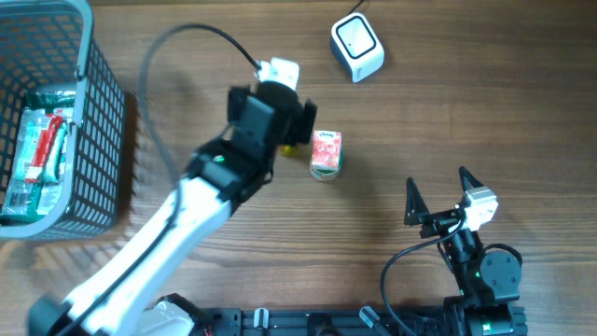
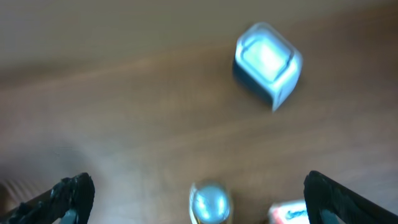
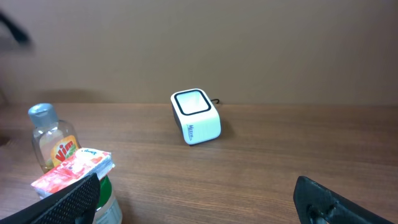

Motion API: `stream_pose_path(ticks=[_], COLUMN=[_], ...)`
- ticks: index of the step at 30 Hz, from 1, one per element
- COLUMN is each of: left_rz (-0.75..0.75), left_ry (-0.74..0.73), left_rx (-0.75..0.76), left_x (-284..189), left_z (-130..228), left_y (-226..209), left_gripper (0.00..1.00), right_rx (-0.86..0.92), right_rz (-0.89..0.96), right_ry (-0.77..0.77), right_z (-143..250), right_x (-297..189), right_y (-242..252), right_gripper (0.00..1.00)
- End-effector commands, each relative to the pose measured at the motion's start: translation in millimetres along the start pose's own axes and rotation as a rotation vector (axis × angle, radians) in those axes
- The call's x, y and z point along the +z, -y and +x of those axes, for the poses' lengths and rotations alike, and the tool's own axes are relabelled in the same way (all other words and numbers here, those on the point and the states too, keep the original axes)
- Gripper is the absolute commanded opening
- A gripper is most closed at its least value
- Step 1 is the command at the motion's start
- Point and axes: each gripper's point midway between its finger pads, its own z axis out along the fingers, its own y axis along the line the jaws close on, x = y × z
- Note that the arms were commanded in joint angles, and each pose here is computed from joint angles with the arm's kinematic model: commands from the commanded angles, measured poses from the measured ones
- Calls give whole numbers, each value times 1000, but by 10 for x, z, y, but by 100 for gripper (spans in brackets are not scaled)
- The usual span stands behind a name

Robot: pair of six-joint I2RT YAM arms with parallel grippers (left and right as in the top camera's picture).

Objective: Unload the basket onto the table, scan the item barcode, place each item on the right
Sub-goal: 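Lift the Vim bottle out and place it beside the Kleenex pack, then reach the left gripper into the basket and grasp the packet bundle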

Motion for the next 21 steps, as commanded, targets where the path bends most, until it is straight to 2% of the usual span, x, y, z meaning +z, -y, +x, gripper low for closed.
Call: stream_pose_path(ticks=[1,6,11,15,21], left_rz=[-17,-202,-462,-655,-770], left_ry=[168,232,245,198,77], left_rx=[48,74,36,-15,-136], left_x=[-561,-940,-1268,-1476,-1524], left_z=[-716,-1183,-1338,-1152,-611], left_y=[-264,-1009,-2057,-2886,-3854], left_gripper=[100,100,100,100,100], right_rx=[-7,-7,-7,-7,-7], right_rz=[8,8,8,8,8], right_ry=[6,6,6,6,6], right_z=[-11,-11,-11,-11,-11], right_x=[-1,-1,-1,-1,-1], right_y=[15,15,15,15,14], right_gripper=[100,100,100,100,100])
